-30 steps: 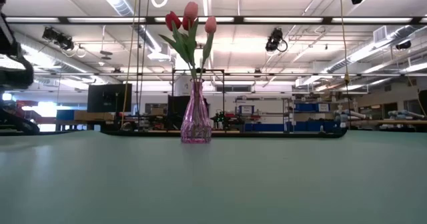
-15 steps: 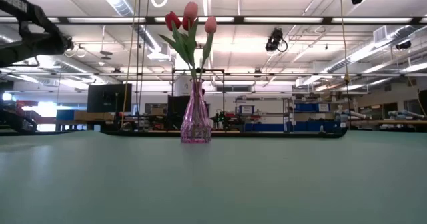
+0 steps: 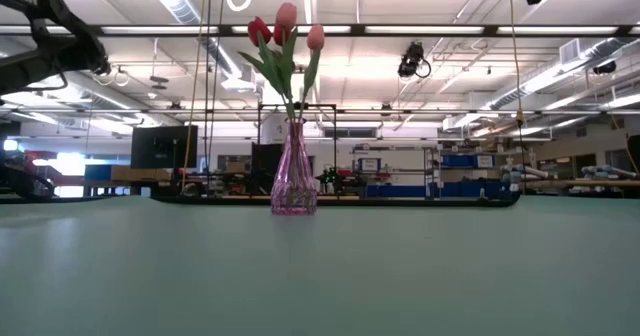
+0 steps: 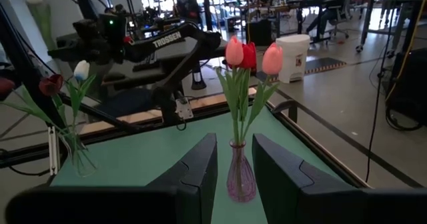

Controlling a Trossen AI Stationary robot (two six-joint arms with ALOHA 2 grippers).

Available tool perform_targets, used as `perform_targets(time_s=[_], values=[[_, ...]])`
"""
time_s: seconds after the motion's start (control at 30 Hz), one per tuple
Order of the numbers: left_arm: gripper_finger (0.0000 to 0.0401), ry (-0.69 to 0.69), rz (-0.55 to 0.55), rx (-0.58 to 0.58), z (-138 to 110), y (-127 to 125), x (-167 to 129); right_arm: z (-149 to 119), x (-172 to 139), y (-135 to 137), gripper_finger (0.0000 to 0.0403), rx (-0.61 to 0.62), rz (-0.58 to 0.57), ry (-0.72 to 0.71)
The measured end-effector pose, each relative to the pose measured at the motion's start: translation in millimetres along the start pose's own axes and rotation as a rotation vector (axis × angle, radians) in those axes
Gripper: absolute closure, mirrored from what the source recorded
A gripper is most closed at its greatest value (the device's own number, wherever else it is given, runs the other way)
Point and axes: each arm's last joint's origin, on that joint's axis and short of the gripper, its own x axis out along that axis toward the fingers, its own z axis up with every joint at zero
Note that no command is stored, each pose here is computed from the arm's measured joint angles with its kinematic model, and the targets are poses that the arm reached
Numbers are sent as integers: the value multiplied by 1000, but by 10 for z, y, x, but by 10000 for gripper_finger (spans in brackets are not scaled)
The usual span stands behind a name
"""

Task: Sort flowers into vase by color
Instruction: Put the white flower into the transparent vase

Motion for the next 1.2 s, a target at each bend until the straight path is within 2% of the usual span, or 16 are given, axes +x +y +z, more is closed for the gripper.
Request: perform_targets(time_s=[0.1,0.4,0.6,1.0,1.2], values=[[395,-19,25,-17,18,-11,14,1,1,0,299,0,0,-2],[393,20,81,4,-154,-156,158,3,0,0,298,1,0,-3],[393,-48,94,25,-120,-204,205,4,1,1,298,1,1,-4],[392,-37,91,66,-182,-256,241,4,2,1,298,1,0,-4],[366,-34,118,92,-188,-227,265,4,1,1,298,1,1,-4]])
